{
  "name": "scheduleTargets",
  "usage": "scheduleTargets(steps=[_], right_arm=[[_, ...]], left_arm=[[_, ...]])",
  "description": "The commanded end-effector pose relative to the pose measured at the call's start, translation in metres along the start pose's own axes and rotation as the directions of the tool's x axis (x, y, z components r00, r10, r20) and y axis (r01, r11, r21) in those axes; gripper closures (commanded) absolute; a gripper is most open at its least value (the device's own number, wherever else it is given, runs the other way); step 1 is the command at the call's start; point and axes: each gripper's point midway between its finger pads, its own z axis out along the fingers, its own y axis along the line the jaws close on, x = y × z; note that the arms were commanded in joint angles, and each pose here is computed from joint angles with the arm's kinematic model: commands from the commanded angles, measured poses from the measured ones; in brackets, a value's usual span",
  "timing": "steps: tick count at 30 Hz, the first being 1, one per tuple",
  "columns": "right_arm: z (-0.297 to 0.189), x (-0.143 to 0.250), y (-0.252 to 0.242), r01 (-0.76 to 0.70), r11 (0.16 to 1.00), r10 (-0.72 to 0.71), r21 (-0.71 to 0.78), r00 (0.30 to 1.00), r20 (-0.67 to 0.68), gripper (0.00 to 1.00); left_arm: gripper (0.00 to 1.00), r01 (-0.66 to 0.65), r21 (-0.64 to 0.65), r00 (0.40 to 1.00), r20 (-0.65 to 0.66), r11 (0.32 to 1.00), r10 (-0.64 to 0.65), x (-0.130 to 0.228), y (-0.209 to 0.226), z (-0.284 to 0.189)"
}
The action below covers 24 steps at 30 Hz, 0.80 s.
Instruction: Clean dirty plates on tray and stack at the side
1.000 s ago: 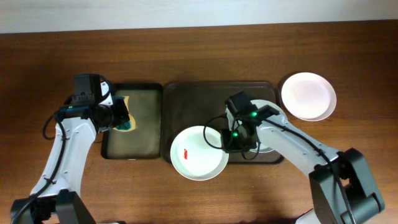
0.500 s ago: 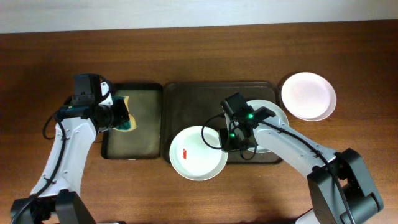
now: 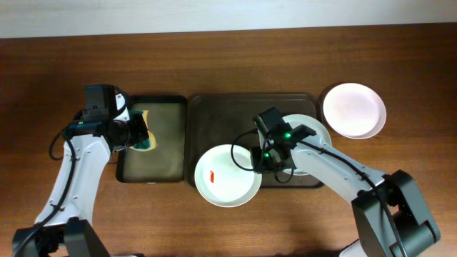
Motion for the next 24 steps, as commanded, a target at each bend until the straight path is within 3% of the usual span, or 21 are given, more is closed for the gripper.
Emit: scheduleTargets(steps=[1, 3, 4, 10, 16, 21, 24], right_arm=[[0.013, 0.012, -0.007, -0.005, 1.000, 0.005, 0.019, 1.000, -0.017, 0.75], [0.013, 0.006, -0.003, 0.000, 1.000, 0.000, -0.001, 1.000, 0.006, 0.93], [0.012, 0.002, 0.000, 0.002, 1.000, -0.002, -0.017, 1.000, 0.021, 0.96], [0.001, -0.048, -0.009, -0.156, 0.988, 0.156, -0.018, 0.966, 0.208, 0.96], [-0.004, -0.069, -0.017, -0.177, 0.984, 0.166, 0.009, 0.939, 0.302, 0.95], [-0.006, -0.075, -0.016, -0.174, 0.985, 0.164, 0.002, 0.930, 0.328, 0.89], [-0.015, -0.081, -0.008, -0.075, 0.997, 0.074, -0.009, 0.942, 0.326, 0.63]], left_arm=[[1.00, 0.005, 0.003, 1.000, 0.012, 1.000, -0.005, -0.003, -0.001, -0.003], [1.00, 0.005, 0.003, 1.000, 0.012, 1.000, -0.005, -0.003, -0.001, -0.003], [1.00, 0.005, 0.003, 1.000, 0.012, 1.000, -0.005, -0.003, -0.001, -0.003], [1.00, 0.005, 0.003, 1.000, 0.012, 1.000, -0.005, -0.003, -0.001, -0.003], [1.00, 0.005, 0.003, 1.000, 0.012, 1.000, -0.005, -0.003, -0.001, -0.003], [1.00, 0.005, 0.003, 1.000, 0.013, 1.000, -0.005, -0.003, -0.001, -0.003], [1.00, 0.005, 0.003, 1.000, 0.013, 1.000, -0.005, -0.003, -0.001, -0.003]])
